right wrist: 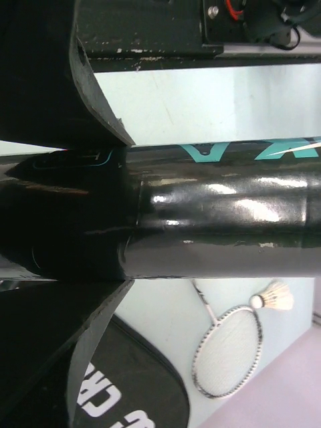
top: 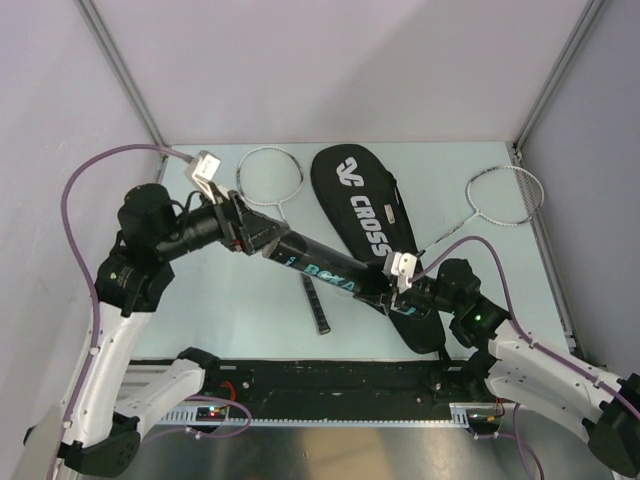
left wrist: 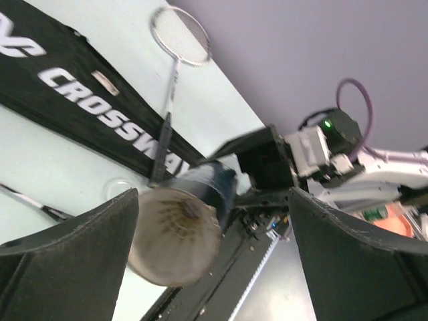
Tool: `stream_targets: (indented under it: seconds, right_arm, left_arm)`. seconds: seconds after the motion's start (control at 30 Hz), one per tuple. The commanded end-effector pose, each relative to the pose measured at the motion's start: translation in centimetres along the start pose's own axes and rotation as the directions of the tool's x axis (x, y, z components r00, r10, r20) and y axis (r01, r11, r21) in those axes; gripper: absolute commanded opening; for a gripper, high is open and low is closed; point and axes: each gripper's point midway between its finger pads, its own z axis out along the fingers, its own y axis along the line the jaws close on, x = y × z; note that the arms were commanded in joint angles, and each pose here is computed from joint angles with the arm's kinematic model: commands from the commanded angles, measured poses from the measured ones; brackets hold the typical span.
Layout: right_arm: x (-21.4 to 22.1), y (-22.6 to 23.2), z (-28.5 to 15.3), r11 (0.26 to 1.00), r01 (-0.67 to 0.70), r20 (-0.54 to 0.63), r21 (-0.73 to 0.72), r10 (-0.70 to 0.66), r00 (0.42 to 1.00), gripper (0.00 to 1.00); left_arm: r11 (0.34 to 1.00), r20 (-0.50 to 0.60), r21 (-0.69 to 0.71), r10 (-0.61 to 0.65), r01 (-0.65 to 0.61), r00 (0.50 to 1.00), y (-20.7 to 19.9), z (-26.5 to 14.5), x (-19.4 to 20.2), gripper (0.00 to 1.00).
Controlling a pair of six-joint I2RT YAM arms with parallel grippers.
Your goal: Pack up the badminton gear
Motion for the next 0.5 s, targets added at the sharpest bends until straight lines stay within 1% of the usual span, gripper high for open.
stream_targets:
  seconds: [0.0, 0.13, 0.23, 0.27, 0.37, 0.47]
  right_arm:
    - [-5.7, -0.5, -0.7, 0.998, 0.064, 0.162, 0.025, -0.067, 0.985, 0.08]
    - [-5.3, -0.2, -1.3, 0.998, 0.051, 0.151, 0.030, -0.055, 0.987, 0.08]
    - [-5.0, -0.1, -1.5, 0.998, 0.048, 0.153, 0.040, -0.053, 0.987, 0.07]
    - [-4.9, -0.2, -1.5, 0.998, 0.044, 0.151, 0.043, -0.050, 0.987, 0.07]
    - [-5.0, -0.2, -1.6, 0.998, 0.030, 0.158, 0.047, -0.037, 0.987, 0.06]
    - [-5.7, 0.0, -2.0, 0.999, 0.018, 0.182, 0.050, -0.027, 0.983, 0.06]
  left_arm:
    - [0.994, 0.107, -0.038, 0.106, -0.102, 0.989, -0.1, -1.8, -3.7, 0.99]
    - [0.986, 0.171, -0.135, 0.125, -0.102, 0.977, 2.1, -2.6, -6.9, 1.00]
    - [0.977, 0.182, -0.193, 0.126, -0.090, 0.975, 4.3, -2.4, -8.3, 1.00]
    - [0.968, 0.188, -0.232, 0.138, -0.092, 0.972, 5.4, -2.5, -8.8, 1.00]
    - [0.908, 0.168, -0.404, 0.189, -0.107, 0.968, 10.9, -2.3, -9.6, 1.00]
    - [0.829, 0.118, -0.553, 0.186, -0.091, 0.975, 17.1, -2.3, -9.9, 1.00]
